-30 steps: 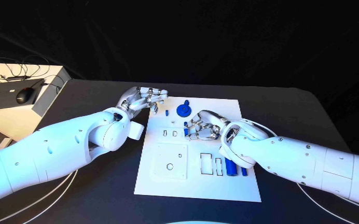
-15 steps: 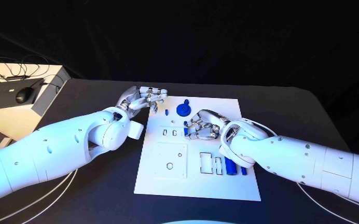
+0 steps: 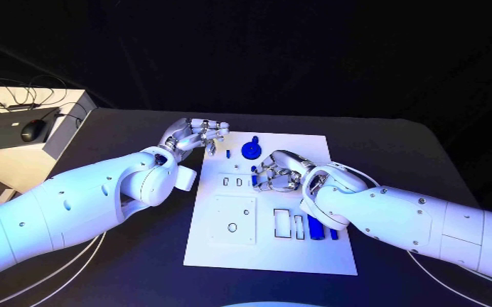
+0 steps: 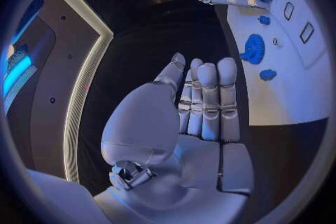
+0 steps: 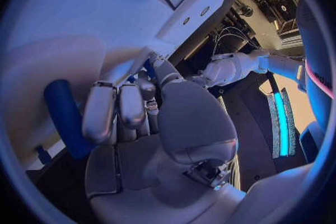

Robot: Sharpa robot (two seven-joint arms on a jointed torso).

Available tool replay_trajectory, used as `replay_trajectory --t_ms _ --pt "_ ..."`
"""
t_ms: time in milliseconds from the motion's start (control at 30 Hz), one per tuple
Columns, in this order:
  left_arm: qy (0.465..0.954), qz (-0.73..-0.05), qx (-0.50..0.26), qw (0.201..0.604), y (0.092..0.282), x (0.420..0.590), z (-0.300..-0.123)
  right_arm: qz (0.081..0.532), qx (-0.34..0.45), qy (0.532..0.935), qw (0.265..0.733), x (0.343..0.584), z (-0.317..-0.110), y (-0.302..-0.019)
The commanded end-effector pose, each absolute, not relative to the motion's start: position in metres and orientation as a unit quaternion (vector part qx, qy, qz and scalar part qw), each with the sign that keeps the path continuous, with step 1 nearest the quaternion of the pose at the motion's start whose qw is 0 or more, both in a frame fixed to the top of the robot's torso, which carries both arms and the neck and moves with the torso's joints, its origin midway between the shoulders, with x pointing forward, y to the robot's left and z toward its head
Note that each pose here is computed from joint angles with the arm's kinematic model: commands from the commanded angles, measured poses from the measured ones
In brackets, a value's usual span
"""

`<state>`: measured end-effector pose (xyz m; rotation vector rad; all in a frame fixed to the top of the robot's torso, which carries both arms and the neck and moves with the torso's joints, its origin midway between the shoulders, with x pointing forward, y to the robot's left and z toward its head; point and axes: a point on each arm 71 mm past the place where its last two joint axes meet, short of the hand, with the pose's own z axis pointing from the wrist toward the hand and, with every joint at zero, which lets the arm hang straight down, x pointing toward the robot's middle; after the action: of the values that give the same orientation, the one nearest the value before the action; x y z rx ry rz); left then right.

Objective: Assemble the parts on the task board

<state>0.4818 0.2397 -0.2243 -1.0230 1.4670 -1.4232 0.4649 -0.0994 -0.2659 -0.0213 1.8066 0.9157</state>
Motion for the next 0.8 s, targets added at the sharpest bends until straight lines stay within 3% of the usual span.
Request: replay_trajectory --t_ms 33,567,800 --pt "0.585 -0.572 -0.402 0.411 0.2379 0.4814 -0.2238 0.368 -0.004 0.759 0.538 0.4670 -0.2680 -0.1050" --pt "0.584 -0.572 -0.401 0.412 0.2378 0.4816 -0.2240 0.376 0.000 0.749 0.546 0.4660 -0.2656 -0.1061" --pt "0.587 -0.572 -0.401 0.410 0.2375 0.4816 -0.2244 0.413 0.010 0.733 0.540 0.4629 -0.2614 -0.1121"
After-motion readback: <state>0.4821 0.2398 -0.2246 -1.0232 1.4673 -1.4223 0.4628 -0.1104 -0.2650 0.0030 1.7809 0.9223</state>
